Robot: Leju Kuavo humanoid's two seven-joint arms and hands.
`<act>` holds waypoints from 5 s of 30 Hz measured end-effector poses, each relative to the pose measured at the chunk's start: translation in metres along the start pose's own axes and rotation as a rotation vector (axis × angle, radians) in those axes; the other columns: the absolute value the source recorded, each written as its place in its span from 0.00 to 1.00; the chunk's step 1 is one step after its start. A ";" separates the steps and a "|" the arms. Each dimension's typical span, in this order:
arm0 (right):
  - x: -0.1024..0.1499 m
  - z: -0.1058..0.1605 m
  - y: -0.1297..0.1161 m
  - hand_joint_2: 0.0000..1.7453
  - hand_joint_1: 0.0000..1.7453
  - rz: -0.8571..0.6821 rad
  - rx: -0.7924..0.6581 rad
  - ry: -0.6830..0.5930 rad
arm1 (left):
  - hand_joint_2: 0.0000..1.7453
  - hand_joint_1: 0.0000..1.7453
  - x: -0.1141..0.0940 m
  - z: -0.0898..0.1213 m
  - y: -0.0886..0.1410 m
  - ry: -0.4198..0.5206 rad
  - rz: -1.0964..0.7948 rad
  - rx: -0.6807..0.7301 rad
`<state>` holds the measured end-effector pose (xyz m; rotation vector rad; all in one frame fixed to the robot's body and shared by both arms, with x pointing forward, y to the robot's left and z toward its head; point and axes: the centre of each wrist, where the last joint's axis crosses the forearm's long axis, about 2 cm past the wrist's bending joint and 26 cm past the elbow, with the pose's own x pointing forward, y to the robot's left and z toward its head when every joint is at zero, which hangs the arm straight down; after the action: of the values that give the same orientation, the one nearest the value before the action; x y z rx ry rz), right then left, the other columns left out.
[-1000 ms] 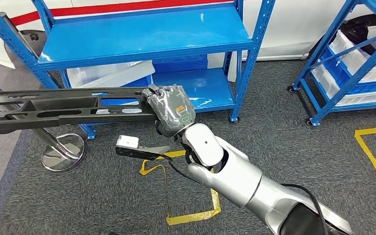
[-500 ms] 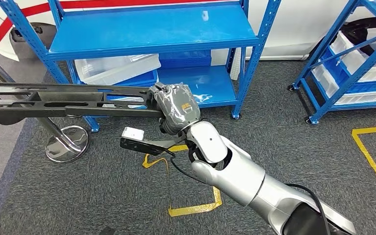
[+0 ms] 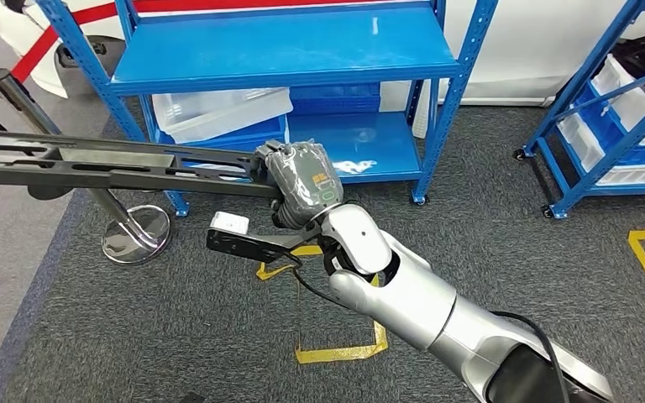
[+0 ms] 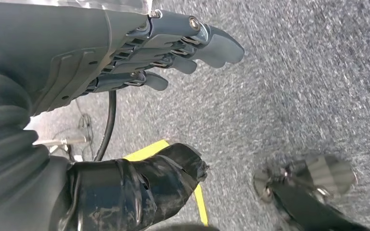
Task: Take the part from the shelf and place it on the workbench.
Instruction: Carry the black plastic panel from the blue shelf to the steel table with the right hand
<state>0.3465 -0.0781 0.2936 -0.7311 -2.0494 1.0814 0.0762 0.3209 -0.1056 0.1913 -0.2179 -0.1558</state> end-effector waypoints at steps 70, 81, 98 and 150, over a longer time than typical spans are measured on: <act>-0.019 0.030 -0.016 1.00 1.00 0.789 -0.147 -0.156 | 1.00 0.00 0.000 0.000 -0.001 -0.045 -0.010 -0.047; -0.028 0.041 -0.020 1.00 1.00 0.819 -0.128 -0.152 | 1.00 0.00 -0.004 0.000 -0.001 -0.040 -0.002 -0.052; -0.029 0.043 -0.040 1.00 1.00 0.597 -0.176 -0.085 | 1.00 0.00 -0.004 0.000 0.000 -0.036 0.009 -0.048; -0.045 0.044 -0.096 1.00 1.00 0.747 -0.252 -0.040 | 1.00 0.00 -0.003 0.001 -0.001 -0.283 -0.006 0.091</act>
<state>0.3238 -0.1791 0.3440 -1.7035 -2.0020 1.2279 0.0730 0.3200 -0.1059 0.2601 -0.5067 -0.1793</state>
